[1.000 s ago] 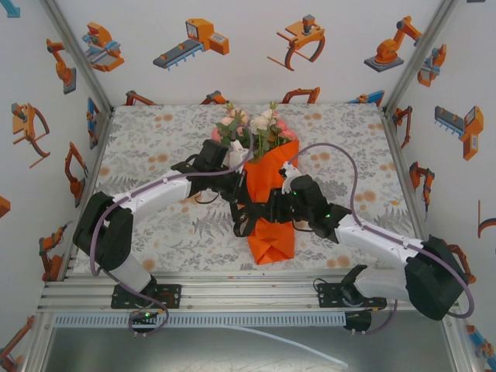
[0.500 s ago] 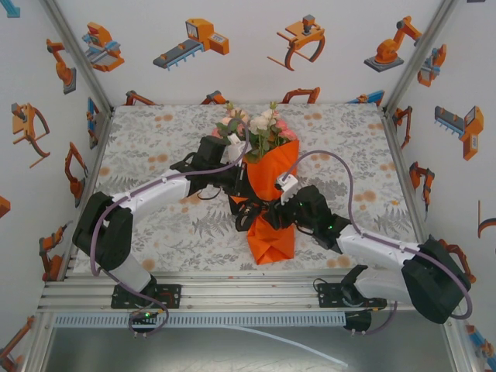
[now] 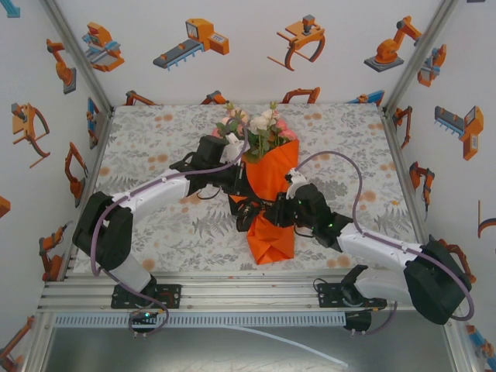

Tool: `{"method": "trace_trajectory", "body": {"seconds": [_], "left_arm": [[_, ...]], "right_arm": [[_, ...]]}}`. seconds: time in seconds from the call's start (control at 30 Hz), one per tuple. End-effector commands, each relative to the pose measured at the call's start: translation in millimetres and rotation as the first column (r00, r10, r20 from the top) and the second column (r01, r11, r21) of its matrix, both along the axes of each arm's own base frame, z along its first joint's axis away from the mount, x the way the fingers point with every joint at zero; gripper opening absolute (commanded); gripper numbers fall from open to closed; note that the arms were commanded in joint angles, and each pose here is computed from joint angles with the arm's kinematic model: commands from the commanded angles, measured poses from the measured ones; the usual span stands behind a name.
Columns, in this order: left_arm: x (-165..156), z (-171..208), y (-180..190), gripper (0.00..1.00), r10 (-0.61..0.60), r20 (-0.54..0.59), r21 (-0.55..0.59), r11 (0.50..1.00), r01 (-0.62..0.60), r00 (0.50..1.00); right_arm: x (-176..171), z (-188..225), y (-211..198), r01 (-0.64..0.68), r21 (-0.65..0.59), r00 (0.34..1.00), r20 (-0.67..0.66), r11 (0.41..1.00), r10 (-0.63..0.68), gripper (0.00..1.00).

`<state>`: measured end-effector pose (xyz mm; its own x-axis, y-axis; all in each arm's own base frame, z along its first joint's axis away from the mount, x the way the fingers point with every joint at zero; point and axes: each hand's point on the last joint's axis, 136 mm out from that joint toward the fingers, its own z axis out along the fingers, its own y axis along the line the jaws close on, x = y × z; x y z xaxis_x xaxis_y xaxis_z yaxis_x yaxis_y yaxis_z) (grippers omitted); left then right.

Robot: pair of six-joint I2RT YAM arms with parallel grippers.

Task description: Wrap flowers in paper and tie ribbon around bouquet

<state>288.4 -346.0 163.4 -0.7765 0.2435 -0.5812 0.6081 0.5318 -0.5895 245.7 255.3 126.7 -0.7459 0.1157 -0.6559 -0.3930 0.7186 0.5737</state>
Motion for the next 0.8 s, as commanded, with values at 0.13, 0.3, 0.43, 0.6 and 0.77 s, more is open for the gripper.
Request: {"method": "trace_trajectory", "body": {"seconds": [0.13, 0.3, 0.43, 0.6, 0.77], "left_arm": [[4.1, -14.3, 5.4, 0.01, 0.034, -0.033, 0.022, 0.999, -0.033, 0.999], [5.6, -16.6, 4.0, 0.01, 0.036, -0.045, 0.015, 0.999, -0.035, 0.998], [5.1, -17.5, 4.8, 0.01, 0.033, -0.047, 0.016, 0.999, -0.032, 0.998], [5.6, -16.6, 5.3, 0.01, 0.032, -0.047, 0.012, 0.999, -0.031, 0.998], [5.9, -16.6, 6.0, 0.01, 0.031, -0.046, 0.009, 0.999, -0.031, 0.998]], "right_arm": [[8.2, 3.3, 16.7, 0.15, 0.195, 0.969, -0.224, 0.969, -0.104, 0.31], [18.4, 1.3, 25.3, 0.142, 0.207, 0.975, -0.197, 0.968, -0.101, 0.33], [23.8, -2.5, 24.9, 0.147, 0.187, 0.978, -0.173, 0.971, -0.115, 0.33], [30.7, -7.0, 21.2, 0.163, 0.143, 0.98, -0.141, 0.976, -0.143, 0.29], [32.9, -10.6, 23.4, 0.151, 0.127, 0.982, -0.131, 0.98, -0.134, 0.21]]}}
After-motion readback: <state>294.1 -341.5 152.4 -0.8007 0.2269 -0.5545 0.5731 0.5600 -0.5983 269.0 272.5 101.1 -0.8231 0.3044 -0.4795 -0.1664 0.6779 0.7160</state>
